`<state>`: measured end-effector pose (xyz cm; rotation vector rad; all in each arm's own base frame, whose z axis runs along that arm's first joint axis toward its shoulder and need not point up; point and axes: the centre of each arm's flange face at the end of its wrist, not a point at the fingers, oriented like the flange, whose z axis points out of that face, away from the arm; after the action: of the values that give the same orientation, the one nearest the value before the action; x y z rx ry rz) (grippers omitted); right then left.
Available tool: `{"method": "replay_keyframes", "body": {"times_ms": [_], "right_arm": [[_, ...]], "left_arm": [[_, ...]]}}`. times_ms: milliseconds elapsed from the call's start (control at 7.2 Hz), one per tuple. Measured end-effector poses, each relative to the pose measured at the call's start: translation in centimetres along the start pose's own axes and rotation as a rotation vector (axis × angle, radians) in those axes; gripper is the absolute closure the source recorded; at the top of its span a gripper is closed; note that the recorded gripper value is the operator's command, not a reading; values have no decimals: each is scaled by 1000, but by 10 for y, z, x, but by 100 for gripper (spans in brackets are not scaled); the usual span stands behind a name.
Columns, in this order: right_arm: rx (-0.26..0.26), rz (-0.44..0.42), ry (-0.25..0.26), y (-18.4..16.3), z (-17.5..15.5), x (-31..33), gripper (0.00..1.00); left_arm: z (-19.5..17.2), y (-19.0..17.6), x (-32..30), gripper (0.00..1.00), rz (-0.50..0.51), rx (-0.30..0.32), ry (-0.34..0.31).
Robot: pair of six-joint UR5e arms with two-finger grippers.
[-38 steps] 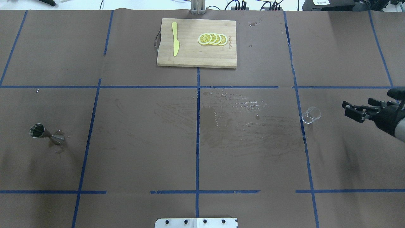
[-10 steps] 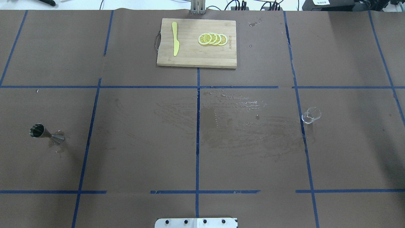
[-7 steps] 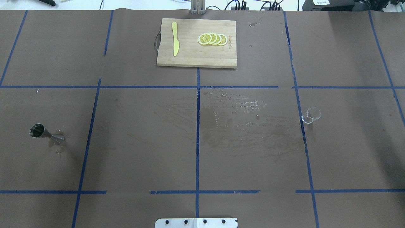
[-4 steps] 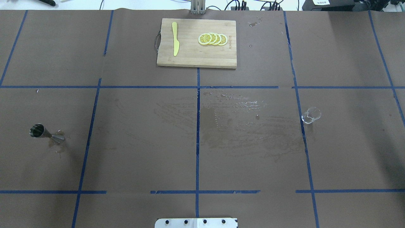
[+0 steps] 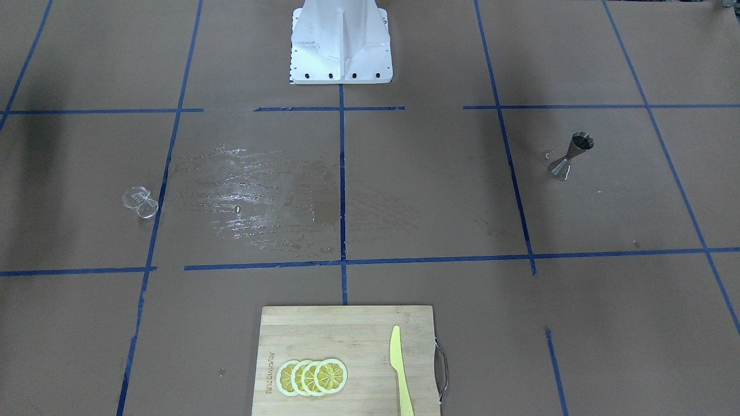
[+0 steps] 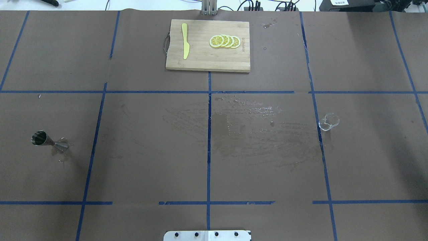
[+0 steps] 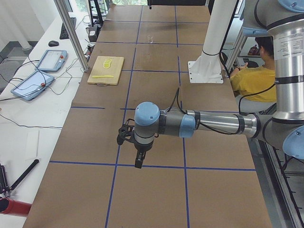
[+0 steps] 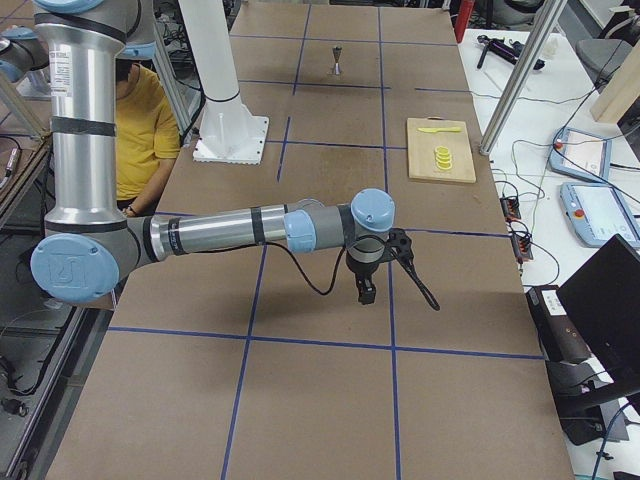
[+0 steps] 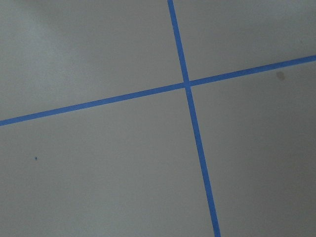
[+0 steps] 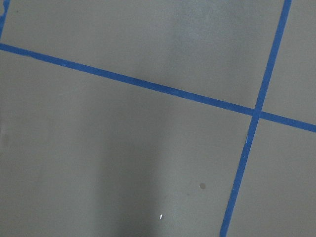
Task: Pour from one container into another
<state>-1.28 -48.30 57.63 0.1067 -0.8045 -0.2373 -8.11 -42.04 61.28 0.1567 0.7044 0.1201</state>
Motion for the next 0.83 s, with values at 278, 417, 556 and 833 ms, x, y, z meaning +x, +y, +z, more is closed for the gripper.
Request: {"method": "replay_keyframes", "body": {"times_ms": [278,417,556,833], "right_arm": [[-15,15,-1,3,1,1,0],[-24,22,-2,4,2,2,0],[-28,25,-2,4,3,2,0],[-30,26,2,6,3,2,0]], "left_arm": [[7,4,5,0,-35,-51,48],[12,4,12,0,-42,-80,66],[13,4,19,0,-45,-101,73],[11,4,26,0,-42,-114,71]]}}
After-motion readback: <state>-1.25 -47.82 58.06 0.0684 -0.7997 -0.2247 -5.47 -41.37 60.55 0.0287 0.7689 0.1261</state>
